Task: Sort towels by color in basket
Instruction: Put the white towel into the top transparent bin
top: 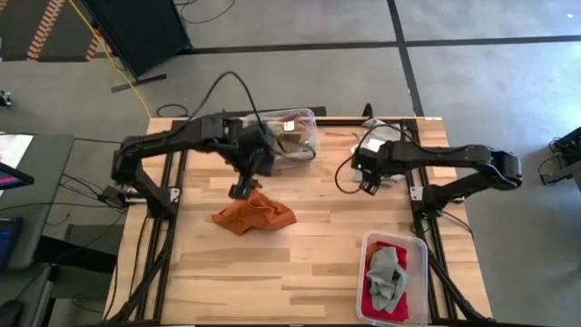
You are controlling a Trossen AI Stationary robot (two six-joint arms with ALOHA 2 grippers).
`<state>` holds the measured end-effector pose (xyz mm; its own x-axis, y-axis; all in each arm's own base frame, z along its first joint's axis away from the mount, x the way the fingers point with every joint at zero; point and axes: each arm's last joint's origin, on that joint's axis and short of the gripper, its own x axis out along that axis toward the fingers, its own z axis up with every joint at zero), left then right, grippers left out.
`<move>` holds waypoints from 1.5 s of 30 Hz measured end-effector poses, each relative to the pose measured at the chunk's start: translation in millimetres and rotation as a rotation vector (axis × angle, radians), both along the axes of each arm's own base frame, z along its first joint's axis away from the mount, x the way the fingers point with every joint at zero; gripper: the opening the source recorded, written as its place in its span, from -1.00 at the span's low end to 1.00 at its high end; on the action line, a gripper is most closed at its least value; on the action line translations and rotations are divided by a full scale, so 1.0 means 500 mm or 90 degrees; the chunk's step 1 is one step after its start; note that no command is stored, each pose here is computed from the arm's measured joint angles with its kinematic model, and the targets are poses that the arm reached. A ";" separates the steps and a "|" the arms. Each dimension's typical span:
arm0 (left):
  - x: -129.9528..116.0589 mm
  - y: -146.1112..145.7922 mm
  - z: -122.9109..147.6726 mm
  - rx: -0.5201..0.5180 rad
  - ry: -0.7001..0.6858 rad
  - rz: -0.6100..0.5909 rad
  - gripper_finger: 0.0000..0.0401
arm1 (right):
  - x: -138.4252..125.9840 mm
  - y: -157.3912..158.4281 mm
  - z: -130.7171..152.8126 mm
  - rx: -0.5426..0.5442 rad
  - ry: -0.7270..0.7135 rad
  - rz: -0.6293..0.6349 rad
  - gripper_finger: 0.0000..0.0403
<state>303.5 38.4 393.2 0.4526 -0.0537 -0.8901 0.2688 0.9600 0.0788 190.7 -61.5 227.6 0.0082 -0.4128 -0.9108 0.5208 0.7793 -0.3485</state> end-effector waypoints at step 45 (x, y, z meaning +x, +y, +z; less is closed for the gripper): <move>-0.180 -0.117 -0.173 -0.051 -0.170 0.019 -0.07 | -0.059 -0.149 -0.159 0.223 -0.101 -0.117 0.31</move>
<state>213.5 -20.1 306.5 0.6734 -0.1028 -0.7321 0.2209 0.9730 0.0666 161.0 -135.9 148.1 0.1149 -0.0857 -0.9897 0.6881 0.7254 0.0170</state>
